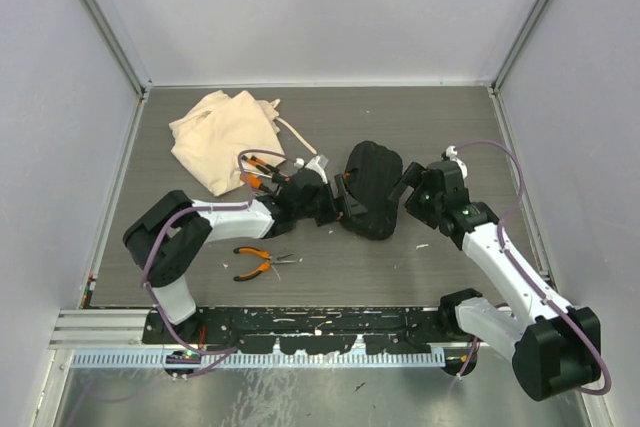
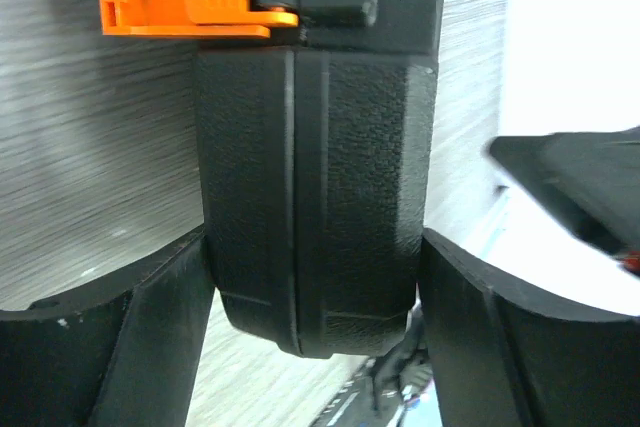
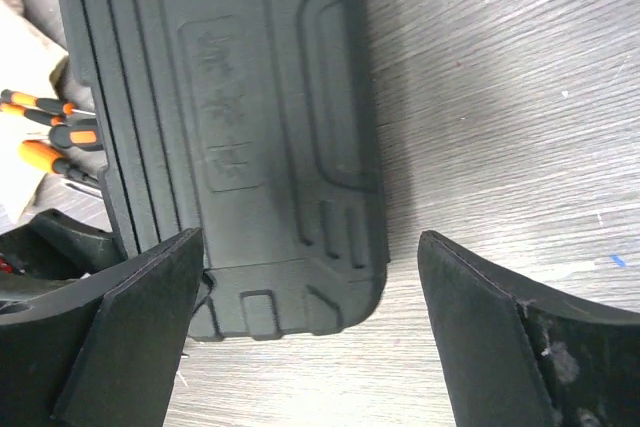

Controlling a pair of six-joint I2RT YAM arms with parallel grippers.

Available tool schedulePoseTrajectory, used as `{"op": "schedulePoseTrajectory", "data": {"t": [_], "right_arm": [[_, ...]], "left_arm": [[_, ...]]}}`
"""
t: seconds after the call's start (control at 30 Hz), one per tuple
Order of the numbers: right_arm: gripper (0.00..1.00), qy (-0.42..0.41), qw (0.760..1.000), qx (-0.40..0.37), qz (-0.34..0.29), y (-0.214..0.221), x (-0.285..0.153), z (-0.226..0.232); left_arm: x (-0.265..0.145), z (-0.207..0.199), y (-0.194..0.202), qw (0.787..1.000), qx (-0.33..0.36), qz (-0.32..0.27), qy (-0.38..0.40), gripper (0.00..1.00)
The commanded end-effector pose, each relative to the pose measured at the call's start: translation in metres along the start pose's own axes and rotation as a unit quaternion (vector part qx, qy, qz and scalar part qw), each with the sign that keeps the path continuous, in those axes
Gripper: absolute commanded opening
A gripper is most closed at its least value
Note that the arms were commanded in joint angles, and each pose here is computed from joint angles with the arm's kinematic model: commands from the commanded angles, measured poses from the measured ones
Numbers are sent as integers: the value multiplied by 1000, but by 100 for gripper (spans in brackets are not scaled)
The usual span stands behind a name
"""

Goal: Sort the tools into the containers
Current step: Open the storage box at the center of the board.

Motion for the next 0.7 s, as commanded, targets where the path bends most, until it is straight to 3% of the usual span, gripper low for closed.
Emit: {"op": "schedulePoseTrajectory", "data": {"t": [0.0,0.1,0.3,0.53,0.67], "right_arm": [[92,-2,999,-24,-29,-22,-3,12],[93,-1,999,-31,-26,-25,-1,15],[96,-4,999,-45,-26,-31,0,20],[100,-8,998,-58,3,-29,12,26],[100,-5,998,-68,15,-27,19,31]], "left_arm": [[-13,62,23,991,25,42,-123,80],[-18,63,23,990,29,44,-129,93],[-35,60,19,990,40,29,-136,100],[-65,34,-6,986,90,-24,-135,99],[-75,23,-24,987,104,-42,-114,90]]}}
Point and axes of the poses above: each gripper's point midway between its finger pads, its own x axis out along the fingers, its own z axis along the line the jaws close on, y = z × x, the point moved 5 cm from there along -x, back along the fingers, and after that the axes turned 5 degrees about -x, right-handed, at the moved point
